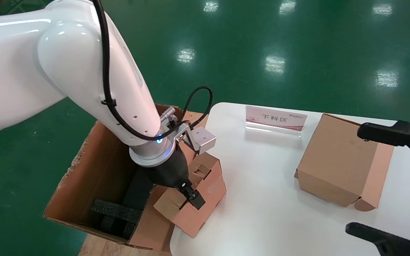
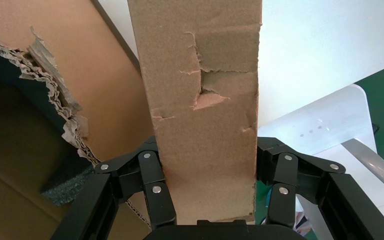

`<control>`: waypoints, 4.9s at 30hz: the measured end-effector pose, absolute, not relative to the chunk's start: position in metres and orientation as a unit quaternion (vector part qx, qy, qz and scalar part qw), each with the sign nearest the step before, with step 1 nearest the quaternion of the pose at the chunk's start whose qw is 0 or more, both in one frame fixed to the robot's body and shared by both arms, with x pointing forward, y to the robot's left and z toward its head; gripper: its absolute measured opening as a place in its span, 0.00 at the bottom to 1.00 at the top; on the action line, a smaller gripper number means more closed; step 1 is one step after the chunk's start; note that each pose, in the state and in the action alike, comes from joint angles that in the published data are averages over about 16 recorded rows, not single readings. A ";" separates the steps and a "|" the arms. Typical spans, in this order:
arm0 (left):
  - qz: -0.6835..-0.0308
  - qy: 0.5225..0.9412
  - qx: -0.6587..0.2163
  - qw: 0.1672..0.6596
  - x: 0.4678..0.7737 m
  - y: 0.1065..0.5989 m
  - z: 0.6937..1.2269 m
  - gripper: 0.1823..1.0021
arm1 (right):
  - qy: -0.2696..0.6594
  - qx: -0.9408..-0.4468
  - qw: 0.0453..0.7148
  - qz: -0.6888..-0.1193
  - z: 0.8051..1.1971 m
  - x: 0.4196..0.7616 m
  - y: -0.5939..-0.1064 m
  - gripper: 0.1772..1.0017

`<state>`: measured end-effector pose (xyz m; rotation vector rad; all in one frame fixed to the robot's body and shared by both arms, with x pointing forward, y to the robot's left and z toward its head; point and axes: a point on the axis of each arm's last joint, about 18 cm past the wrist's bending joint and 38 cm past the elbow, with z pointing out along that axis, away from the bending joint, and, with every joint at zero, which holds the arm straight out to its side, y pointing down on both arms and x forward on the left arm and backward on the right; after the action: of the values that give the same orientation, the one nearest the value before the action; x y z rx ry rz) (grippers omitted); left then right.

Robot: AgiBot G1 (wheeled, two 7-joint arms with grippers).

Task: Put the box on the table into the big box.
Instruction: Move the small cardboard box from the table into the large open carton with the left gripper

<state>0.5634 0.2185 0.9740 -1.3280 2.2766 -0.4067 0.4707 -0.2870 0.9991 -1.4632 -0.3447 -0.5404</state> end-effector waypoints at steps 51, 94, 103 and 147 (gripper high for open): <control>-0.328 0.624 -0.498 0.506 0.497 0.333 1.212 0.15 | -0.155 -0.655 0.699 -0.243 0.999 0.471 -0.287 0.10; -0.065 0.646 -0.692 0.316 0.508 0.386 1.072 0.12 | -0.155 -0.655 0.699 -0.243 0.999 0.471 -0.287 0.27; -0.081 0.647 -0.689 0.318 0.525 0.391 1.058 0.12 | -0.155 -0.655 0.699 -0.243 0.999 0.471 -0.287 0.50; -0.129 0.629 -0.683 0.348 0.567 0.434 0.999 0.11 | -0.155 -0.655 0.699 -0.243 0.999 0.471 -0.287 0.99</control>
<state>0.5672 0.4345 0.9993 -1.7706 1.6305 -0.3346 0.4708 -0.2867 0.9994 -1.4590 -0.3461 -0.5407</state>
